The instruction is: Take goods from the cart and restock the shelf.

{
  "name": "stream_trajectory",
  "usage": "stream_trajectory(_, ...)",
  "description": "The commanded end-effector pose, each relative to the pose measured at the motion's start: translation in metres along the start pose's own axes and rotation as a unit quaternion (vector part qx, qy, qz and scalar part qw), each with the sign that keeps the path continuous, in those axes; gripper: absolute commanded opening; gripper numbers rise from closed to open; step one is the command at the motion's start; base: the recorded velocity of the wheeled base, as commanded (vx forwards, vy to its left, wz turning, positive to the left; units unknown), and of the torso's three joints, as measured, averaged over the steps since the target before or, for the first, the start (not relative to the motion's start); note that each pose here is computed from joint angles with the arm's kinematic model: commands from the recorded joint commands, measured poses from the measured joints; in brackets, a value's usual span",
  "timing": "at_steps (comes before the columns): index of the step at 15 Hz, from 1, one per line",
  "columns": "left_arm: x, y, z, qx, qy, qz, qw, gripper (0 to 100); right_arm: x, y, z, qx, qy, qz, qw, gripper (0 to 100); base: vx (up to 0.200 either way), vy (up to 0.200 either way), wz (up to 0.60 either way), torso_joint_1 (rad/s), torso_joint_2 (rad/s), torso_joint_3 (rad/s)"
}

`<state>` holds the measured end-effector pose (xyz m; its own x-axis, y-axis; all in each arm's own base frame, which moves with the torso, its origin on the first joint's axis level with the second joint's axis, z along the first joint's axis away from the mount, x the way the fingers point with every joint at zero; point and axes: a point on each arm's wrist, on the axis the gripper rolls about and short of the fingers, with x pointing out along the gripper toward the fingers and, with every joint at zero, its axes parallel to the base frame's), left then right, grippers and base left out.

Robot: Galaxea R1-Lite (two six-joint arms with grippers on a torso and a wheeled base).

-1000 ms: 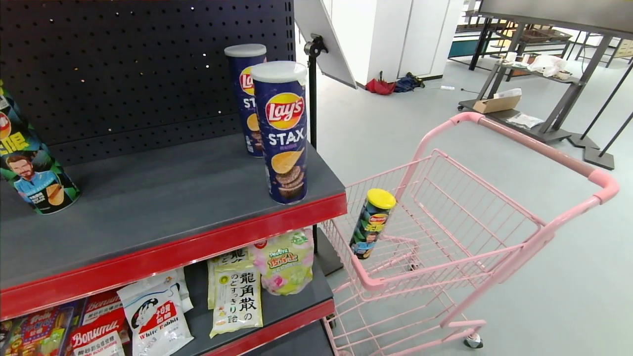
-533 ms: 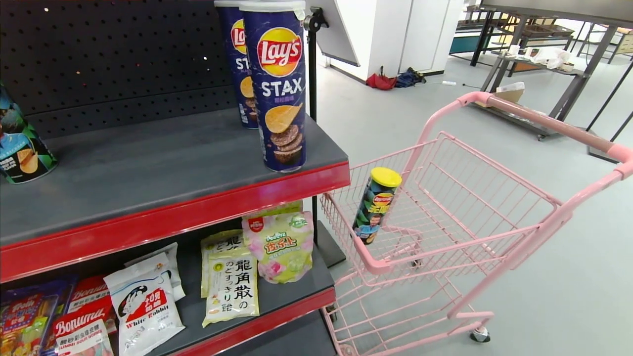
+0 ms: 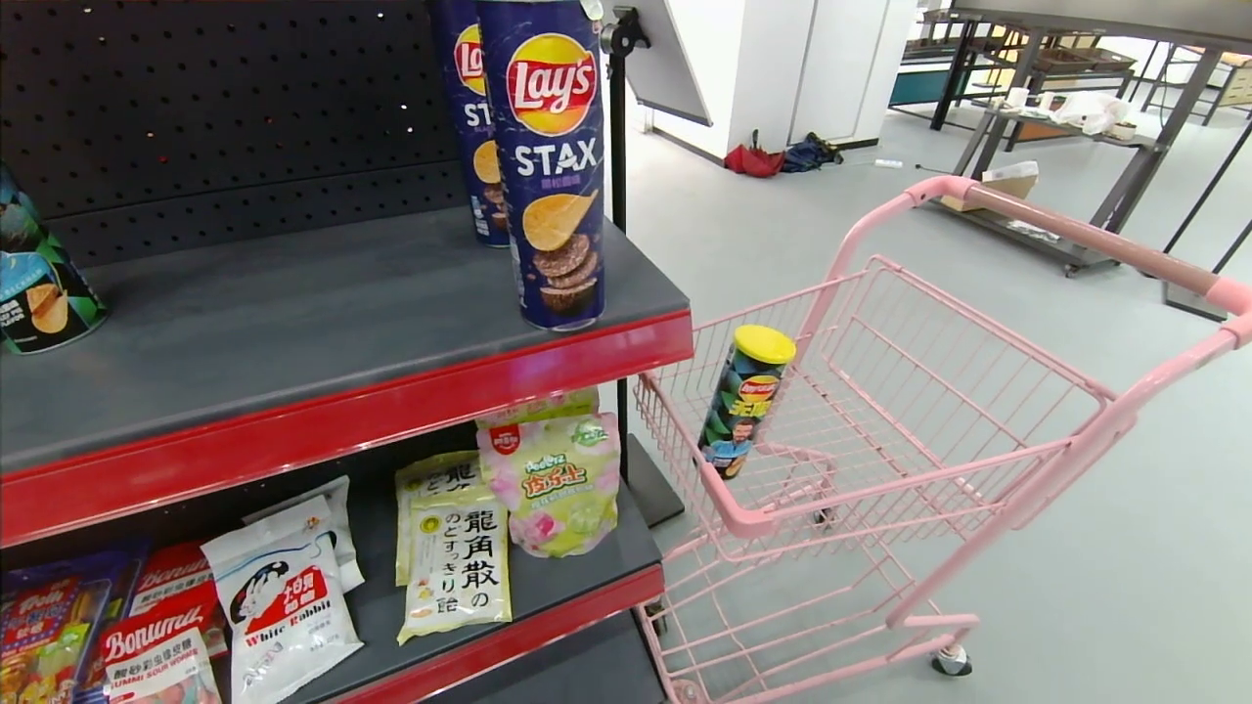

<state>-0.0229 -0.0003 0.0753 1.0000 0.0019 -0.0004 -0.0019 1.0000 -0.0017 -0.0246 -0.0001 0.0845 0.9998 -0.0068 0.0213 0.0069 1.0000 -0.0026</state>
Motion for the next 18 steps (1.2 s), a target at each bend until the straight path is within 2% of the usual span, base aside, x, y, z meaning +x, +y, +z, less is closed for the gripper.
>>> stream_trajectory(1, 0.000, 0.000, 0.000, 0.000, 0.001, 0.001, 1.0000, 100, 0.032, 0.000, 0.108, 0.080, 0.023, 0.009, 0.996, 100, 0.000, 0.000, 0.00, 0.000, 0.00, 0.000)
stream_trajectory(2, 0.000, 0.000, 0.000, 0.000, 0.000, 0.001, 1.0000, 100, 0.066, 0.003, 0.143, 0.139, 0.057, 0.050, 0.987, 100, 0.000, 0.000, 0.00, 0.000, 0.00, 0.000)
stream_trajectory(3, 0.000, 0.000, 0.000, 0.000, 0.001, 0.000, 1.0000, 100, 0.078, 0.006, 0.148, 0.136, 0.075, 0.086, 0.984, 100, 0.000, 0.000, 0.00, 0.000, 0.00, 0.000)
stream_trajectory(4, 0.000, 0.000, 0.000, -0.001, 0.001, 0.001, 1.0000, 100, 0.121, 0.015, 0.145, 0.131, 0.113, 0.126, 0.977, 100, 0.000, 0.000, 0.00, 0.000, 0.00, 0.000)
stream_trajectory(6, 0.000, 0.000, 0.000, -0.001, 0.001, 0.001, 1.0000, 100, 0.193, 0.028, 0.118, 0.146, 0.132, 0.142, 0.970, 100, 0.000, 0.000, 0.00, 0.000, 0.00, 0.000)
stream_trajectory(7, 0.000, 0.000, 0.000, -0.001, 0.001, 0.001, 1.0000, 100, 0.203, 0.031, 0.108, 0.145, 0.142, 0.154, 0.967, 100, 0.000, 0.000, 0.00, 0.000, 0.00, 0.000)
stream_trajectory(9, 0.000, 0.000, 0.000, -0.001, 0.001, 0.001, 1.0000, 100, 0.239, 0.056, 0.071, 0.138, 0.191, 0.195, 0.952, 100, 0.000, 0.000, 0.00, 0.000, 0.00, 0.000)
stream_trajectory(10, 0.000, 0.000, 0.000, -0.001, 0.001, 0.000, 1.0000, 100, 0.239, 0.056, 0.070, 0.139, 0.191, 0.196, 0.952, 100, 0.000, 0.000, 0.00, 0.000, 0.00, 0.000)
stream_trajectory(11, 0.000, 0.000, 0.000, 0.000, 0.001, 0.001, 1.0000, 100, 0.272, 0.068, 0.051, 0.139, 0.202, 0.202, 0.948, 100, 0.000, 0.000, 0.00, 0.000, 0.00, 0.000)
stream_trajectory(15, 0.000, 0.000, 0.000, 0.000, 0.001, 0.001, 1.0000, 100, 0.327, 0.086, 0.011, 0.139, 0.198, 0.207, 0.948, 100, 0.000, 0.000, 0.00, 0.000, 0.00, 0.000)
stream_trajectory(18, 0.000, 0.000, 0.000, 0.001, 0.000, 0.001, 1.0000, 100, 0.349, 0.095, -0.006, 0.139, 0.197, 0.212, 0.947, 100, 0.000, 0.000, 0.00, 0.000, 0.00, 0.000)
